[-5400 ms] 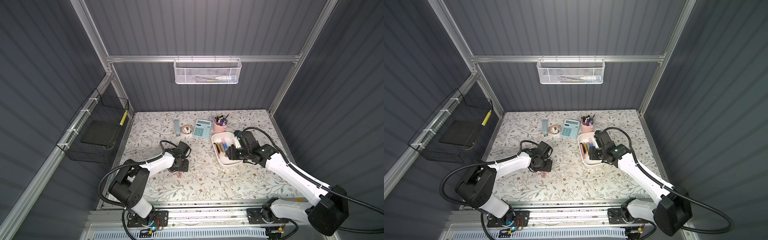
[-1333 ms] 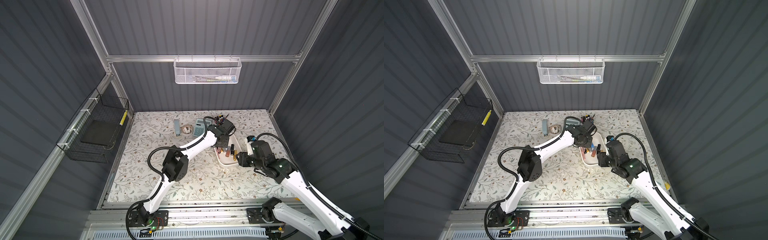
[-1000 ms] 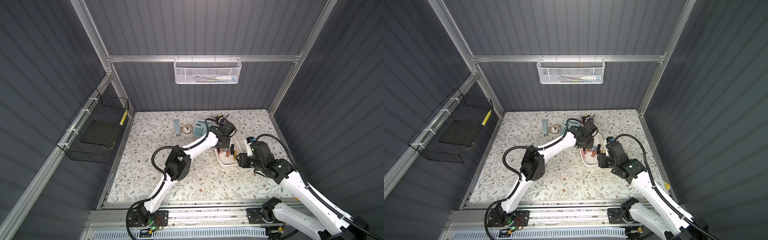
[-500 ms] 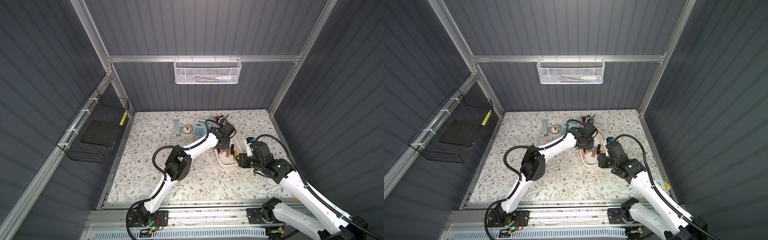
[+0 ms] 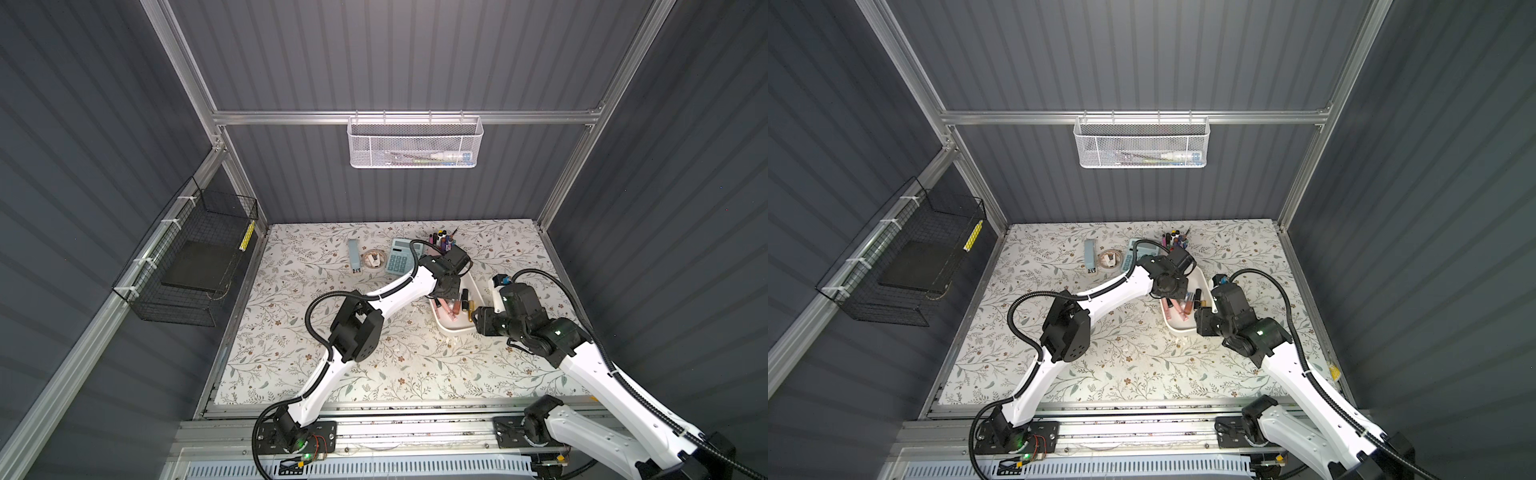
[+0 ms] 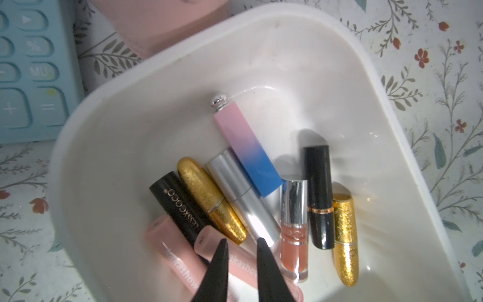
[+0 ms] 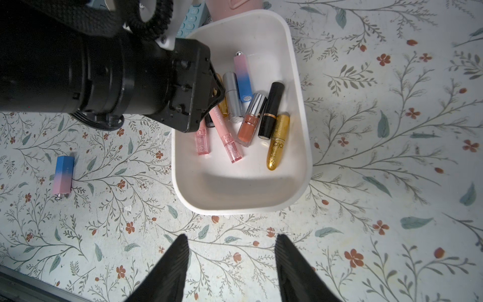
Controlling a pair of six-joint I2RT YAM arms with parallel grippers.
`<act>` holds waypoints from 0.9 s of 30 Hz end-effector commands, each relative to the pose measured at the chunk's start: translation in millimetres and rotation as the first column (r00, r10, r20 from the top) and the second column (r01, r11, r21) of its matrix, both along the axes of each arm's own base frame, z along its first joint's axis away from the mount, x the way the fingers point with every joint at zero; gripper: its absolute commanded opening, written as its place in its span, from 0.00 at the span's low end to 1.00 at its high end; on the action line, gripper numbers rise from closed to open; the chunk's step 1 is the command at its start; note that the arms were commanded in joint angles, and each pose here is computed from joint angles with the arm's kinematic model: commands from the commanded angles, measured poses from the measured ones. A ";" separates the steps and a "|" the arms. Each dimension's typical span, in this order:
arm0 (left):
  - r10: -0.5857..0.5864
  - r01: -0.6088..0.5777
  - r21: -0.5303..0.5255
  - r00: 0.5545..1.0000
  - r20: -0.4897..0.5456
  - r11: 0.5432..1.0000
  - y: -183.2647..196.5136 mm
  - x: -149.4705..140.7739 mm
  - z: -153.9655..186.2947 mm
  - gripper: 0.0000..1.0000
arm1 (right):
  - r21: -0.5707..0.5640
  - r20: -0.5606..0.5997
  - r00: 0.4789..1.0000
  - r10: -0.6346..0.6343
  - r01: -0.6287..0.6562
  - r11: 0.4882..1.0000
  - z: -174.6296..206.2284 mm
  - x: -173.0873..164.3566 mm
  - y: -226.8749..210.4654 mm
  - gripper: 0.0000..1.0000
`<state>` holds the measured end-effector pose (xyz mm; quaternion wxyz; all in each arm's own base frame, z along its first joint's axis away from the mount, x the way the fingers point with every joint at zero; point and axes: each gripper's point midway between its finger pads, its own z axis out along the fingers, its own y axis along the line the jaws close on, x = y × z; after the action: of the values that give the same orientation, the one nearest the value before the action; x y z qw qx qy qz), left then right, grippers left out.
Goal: Put the lipstick into the storage box
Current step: Place the lipstick in the storage box, then pick up the lipstick at the center of the board.
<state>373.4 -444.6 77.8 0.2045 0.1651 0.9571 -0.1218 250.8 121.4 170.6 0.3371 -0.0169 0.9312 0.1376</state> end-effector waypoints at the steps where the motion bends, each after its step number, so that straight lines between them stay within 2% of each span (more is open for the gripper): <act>1: 0.009 -0.008 -0.029 0.999 0.037 1.000 6.0 -3.9 32.9 0.23 | -0.010 -0.015 1.000 -0.008 0.008 1.000 -5.7 0.3 -2.1 0.56; 5: 0.042 -0.039 -0.026 0.992 0.118 0.999 35.7 -12.3 76.3 0.31 | -0.007 -0.016 1.000 -0.004 0.004 1.000 -3.7 2.0 -0.5 0.56; 7: 0.081 -0.083 0.004 0.982 0.169 0.997 68.3 -21.6 93.8 0.37 | -0.005 -0.015 1.000 0.000 0.000 1.000 -3.0 2.3 0.3 0.56; 9: 0.116 -0.124 0.025 0.970 0.213 0.992 101.0 -34.0 107.8 0.49 | -0.002 -0.014 1.000 0.006 -0.006 1.000 -2.5 3.3 2.1 0.56; 13: 0.191 -0.228 0.103 0.941 0.280 0.968 177.5 -66.2 118.8 0.60 | -0.001 -0.024 1.000 0.018 -0.018 1.000 -2.7 5.9 5.4 0.56; 16: 0.216 -0.263 0.147 0.937 0.274 0.953 218.2 -91.0 99.7 0.65 | 0.011 -0.027 0.999 0.029 -0.028 1.000 -0.8 8.5 9.8 0.56; 19: 0.246 -0.297 0.187 0.936 0.253 0.936 243.9 -107.4 81.3 0.65 | 0.047 -0.033 0.998 0.048 -0.046 0.998 4.8 10.8 18.3 0.56; 23: 0.285 -0.335 0.207 0.928 0.240 0.919 265.1 -114.9 67.9 0.69 | 0.089 -0.034 0.997 0.070 -0.067 0.994 10.3 11.3 27.2 0.56; 27: 0.354 -0.384 0.242 0.922 0.158 0.891 293.8 -123.5 42.3 0.68 | 0.093 -0.048 0.996 0.074 -0.069 0.993 6.7 8.2 27.6 0.56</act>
<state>256.4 -171.2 125.4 0.2670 0.0480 0.9609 0.0551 259.1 144.1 170.0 0.3075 -0.0300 0.9345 0.1767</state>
